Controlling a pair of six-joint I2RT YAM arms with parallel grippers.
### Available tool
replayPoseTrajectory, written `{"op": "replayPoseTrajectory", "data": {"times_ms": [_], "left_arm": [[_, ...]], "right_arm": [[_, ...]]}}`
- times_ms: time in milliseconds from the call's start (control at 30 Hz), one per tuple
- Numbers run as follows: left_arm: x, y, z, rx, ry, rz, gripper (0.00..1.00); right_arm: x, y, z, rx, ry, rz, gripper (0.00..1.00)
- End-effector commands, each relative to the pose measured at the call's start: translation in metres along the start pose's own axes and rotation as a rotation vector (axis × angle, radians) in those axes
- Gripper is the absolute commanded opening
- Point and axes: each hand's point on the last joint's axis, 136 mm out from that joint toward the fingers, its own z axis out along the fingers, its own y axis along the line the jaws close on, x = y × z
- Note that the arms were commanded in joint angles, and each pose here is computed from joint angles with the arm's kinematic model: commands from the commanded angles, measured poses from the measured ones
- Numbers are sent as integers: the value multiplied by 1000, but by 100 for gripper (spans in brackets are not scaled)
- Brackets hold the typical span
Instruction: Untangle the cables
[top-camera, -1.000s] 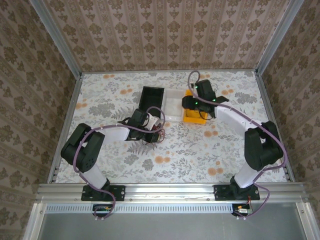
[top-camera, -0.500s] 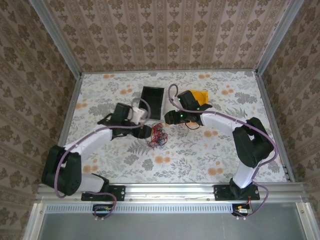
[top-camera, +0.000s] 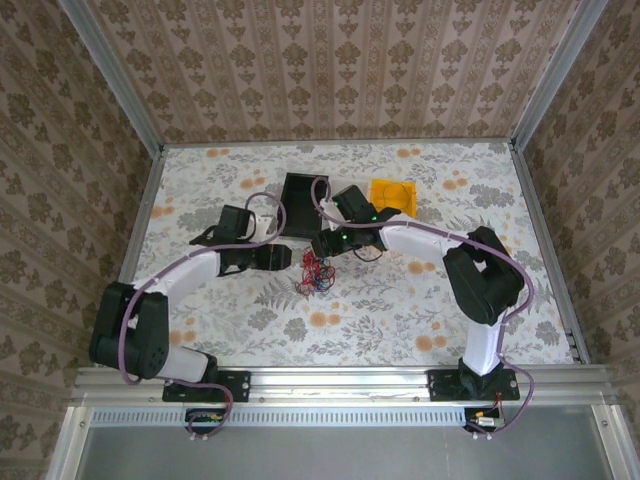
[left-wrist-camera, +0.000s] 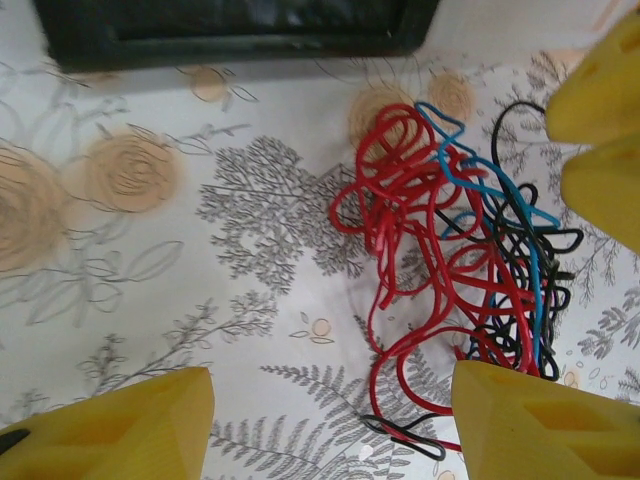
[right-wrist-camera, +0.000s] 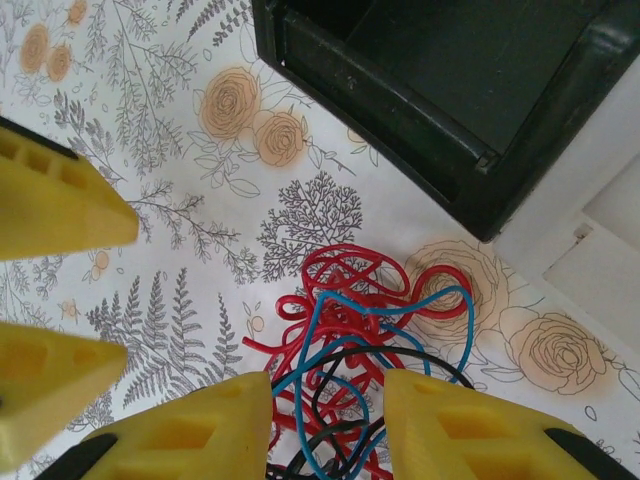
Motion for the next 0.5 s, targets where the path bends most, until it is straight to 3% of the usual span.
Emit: {"op": "replayPoseTrajectory", "data": {"times_ms": [0, 233, 467], "left_arm": [[0, 1, 7, -16, 11, -11, 64], [5, -4, 20, 3, 45, -8, 63], [9, -21, 35, 8, 103, 83, 62]], "right_arm": [[5, 5, 5, -18, 49, -23, 35], [14, 14, 15, -43, 92, -42, 34], [29, -1, 0, -8, 115, -36, 6]]}}
